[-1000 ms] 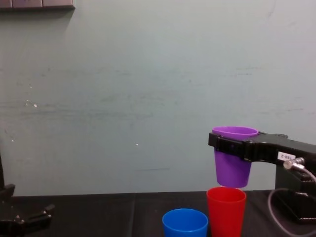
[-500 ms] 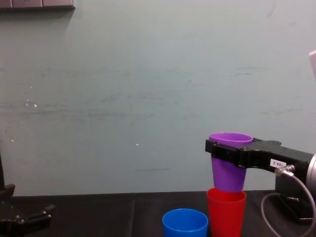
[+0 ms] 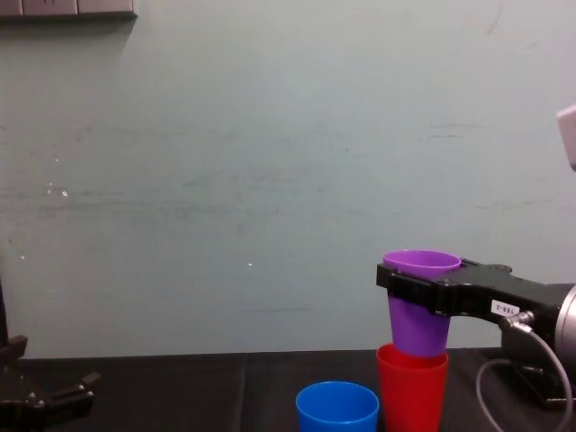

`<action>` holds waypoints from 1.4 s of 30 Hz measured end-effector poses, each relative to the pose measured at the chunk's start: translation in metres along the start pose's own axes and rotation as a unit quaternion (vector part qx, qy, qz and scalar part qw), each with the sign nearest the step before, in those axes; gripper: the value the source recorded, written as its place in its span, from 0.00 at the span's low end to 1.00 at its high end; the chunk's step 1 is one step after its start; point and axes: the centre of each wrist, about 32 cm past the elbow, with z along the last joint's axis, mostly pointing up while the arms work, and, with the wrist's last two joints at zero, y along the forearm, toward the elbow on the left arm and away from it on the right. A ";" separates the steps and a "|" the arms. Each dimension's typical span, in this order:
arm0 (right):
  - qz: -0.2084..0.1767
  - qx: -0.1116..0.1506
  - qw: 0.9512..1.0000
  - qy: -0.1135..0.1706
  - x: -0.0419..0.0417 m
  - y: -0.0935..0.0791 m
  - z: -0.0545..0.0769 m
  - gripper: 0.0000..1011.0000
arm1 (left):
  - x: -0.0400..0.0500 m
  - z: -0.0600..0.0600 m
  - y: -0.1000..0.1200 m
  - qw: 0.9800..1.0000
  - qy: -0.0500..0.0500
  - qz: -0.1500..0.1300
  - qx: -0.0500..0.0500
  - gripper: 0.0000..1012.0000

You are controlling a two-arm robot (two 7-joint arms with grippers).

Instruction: Stack the three plastic cups sequentially using one hand.

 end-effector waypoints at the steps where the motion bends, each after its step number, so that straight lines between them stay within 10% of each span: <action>1: 0.000 0.000 1.000 0.000 0.0003 0.000 -0.001 0.73 | 0.0000 0.000 0.000 1.000 0.000 0.000 0.000 0.99; 42: 0.004 -0.023 1.000 0.001 0.0049 0.004 -0.036 0.73 | 0.0000 0.000 0.000 1.000 0.000 0.000 0.000 0.99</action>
